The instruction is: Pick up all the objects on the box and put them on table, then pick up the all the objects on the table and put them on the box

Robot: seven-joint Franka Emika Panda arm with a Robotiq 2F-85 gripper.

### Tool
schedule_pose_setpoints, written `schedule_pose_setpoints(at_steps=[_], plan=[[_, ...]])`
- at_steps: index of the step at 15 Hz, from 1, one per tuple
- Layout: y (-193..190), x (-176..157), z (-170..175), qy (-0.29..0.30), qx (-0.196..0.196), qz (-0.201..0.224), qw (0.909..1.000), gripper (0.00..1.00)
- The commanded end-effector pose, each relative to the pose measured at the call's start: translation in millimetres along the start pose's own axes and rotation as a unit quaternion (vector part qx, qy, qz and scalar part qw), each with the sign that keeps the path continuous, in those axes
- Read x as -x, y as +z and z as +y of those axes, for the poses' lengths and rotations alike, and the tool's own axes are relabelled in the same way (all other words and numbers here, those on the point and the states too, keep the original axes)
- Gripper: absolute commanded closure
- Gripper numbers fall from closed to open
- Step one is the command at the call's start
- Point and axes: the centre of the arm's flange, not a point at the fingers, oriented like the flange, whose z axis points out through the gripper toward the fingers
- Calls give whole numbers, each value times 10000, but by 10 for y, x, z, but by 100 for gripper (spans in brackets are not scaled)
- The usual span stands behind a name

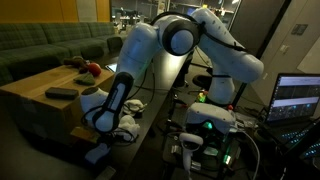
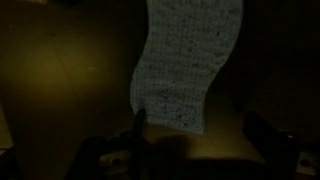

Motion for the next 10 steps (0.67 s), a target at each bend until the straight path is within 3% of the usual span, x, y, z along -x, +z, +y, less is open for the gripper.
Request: schedule_pose_setpoints(at_steps=[1, 10], plan=[[78, -68, -81, 37, -9, 106, 9999, 0], [-88, -61, -186, -198, -95, 162, 9996, 0]])
